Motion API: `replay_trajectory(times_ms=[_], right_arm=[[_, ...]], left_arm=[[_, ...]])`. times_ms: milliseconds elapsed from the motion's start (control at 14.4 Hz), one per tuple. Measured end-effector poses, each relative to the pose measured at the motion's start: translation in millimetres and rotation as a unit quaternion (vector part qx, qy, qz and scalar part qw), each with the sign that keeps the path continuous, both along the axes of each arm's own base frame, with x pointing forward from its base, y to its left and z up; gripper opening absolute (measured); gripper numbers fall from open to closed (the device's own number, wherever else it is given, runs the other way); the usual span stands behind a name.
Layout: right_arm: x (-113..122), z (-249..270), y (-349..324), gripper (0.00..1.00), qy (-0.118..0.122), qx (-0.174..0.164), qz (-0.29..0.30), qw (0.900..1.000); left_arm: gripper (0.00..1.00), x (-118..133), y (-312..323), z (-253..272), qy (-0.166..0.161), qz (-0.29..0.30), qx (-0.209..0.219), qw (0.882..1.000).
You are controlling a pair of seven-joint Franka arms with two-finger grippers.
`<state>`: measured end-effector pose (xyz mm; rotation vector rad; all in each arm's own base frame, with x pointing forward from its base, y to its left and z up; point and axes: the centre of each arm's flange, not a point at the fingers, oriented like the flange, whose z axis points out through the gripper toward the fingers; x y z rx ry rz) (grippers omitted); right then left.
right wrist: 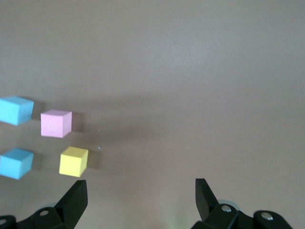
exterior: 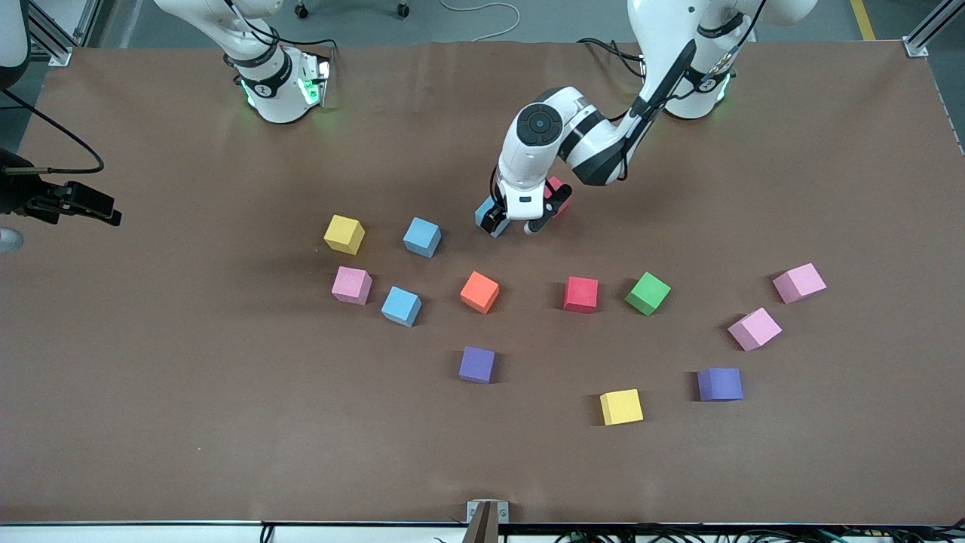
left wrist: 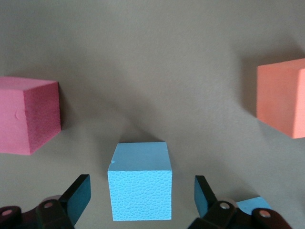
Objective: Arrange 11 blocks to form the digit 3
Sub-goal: 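Lift the blue cube with the left gripper while the right gripper reaches another blue cube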
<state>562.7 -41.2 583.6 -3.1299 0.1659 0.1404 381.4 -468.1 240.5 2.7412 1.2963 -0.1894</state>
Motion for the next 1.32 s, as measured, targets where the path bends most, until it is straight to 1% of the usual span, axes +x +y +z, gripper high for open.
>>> replay_trajectory(times_ms=[209,488,697,766,906,975,1115,1184,1324], right_arm=[[3.9,-4.5,35.0,1.0,-0.003,-0.006,-0.042,0.999],[7.6,-19.1,70.6,1.0,0.004,-0.012,-0.069,0.998],[11.9,-35.9,106.4,1.0,0.003,-0.016,-0.085,0.996],[14.5,-44.0,118.5,1.0,0.0,-0.017,-0.083,0.996],[19.9,-60.8,137.1,1.0,-0.001,-0.019,-0.091,0.996],[22.7,-70.1,146.3,1.0,-0.001,-0.02,-0.094,0.995],[26.9,-90.0,165.4,1.0,0.001,-0.023,-0.103,0.994],[27.1,-99.9,173.5,1.0,0.003,-0.025,-0.108,0.994],[22.8,-121.9,186.3,1.0,0.009,-0.018,-0.114,0.993]], left_arm=[[0.96,-4.0,-2.4,-6.9,0.005,-0.001,0.003,1.0],[0.95,-9.2,-5.5,-20.2,0.01,-0.003,0.004,1.0],[0.92,-12.9,-7.8,-32.7,0.013,-0.005,0.002,1.0],[0.85,-15.0,-9.2,-35.0,0.014,-0.006,0.003,1.0],[0.66,-18.8,-13.2,-34.4,0.011,-0.016,0.002,1.0],[0.58,-20.7,-16.5,-31.9,0.006,-0.028,0.0,1.0],[0.57,-29.7,-26.9,-24.7,-0.002,-0.078,-0.009,0.997],[0.53,-34.5,-31.2,-20.5,-0.005,-0.111,-0.011,0.994],[0.53,-41.8,-32.2,-13.1,0.003,-0.189,0.002,0.982]])
